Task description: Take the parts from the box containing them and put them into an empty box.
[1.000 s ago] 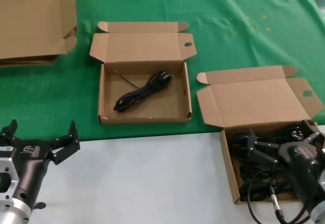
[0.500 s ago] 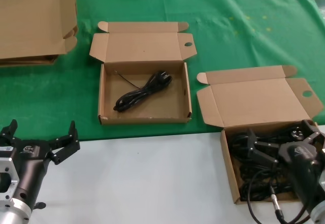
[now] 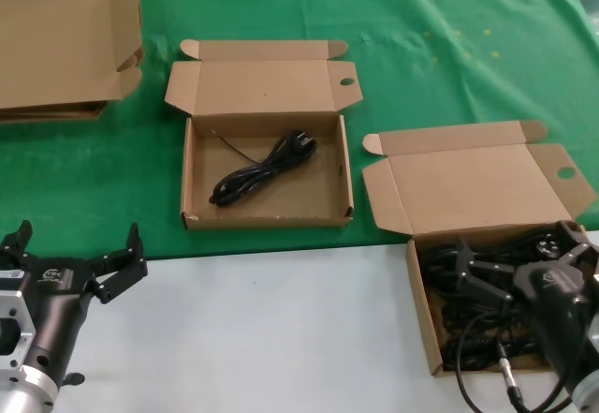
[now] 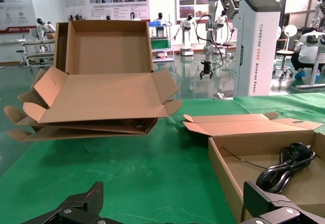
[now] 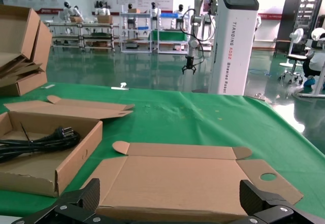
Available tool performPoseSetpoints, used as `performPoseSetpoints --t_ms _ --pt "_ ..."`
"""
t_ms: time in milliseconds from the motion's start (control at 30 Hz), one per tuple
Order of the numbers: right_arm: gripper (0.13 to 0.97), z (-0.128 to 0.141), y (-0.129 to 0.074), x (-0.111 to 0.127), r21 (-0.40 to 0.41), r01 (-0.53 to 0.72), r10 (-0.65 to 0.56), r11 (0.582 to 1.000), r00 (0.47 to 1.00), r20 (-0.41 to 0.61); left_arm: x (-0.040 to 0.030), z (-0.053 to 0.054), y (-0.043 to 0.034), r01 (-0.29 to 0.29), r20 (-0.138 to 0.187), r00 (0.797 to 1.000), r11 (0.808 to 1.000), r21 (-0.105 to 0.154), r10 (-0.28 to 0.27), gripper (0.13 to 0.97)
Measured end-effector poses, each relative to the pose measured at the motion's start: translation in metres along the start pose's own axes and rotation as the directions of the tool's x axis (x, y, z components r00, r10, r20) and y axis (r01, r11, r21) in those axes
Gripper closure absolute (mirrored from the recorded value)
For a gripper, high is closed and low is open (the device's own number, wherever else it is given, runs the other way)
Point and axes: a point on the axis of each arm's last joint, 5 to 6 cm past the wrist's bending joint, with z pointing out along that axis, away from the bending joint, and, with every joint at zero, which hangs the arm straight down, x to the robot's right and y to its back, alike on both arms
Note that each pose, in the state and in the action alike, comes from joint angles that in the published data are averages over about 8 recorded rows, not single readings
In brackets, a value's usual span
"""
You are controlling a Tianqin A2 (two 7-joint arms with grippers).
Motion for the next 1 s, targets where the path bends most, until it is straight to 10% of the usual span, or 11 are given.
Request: performPoseSetpoints --t_ms 1000 --pt "0.130 0.0000 0.0000 0.0000 0.000 0.000 0.000 1.000 1.000 0.000 0.0000 0.0000 0.0000 0.000 0.000 1.000 1.000 0.000 0.000 0.132"
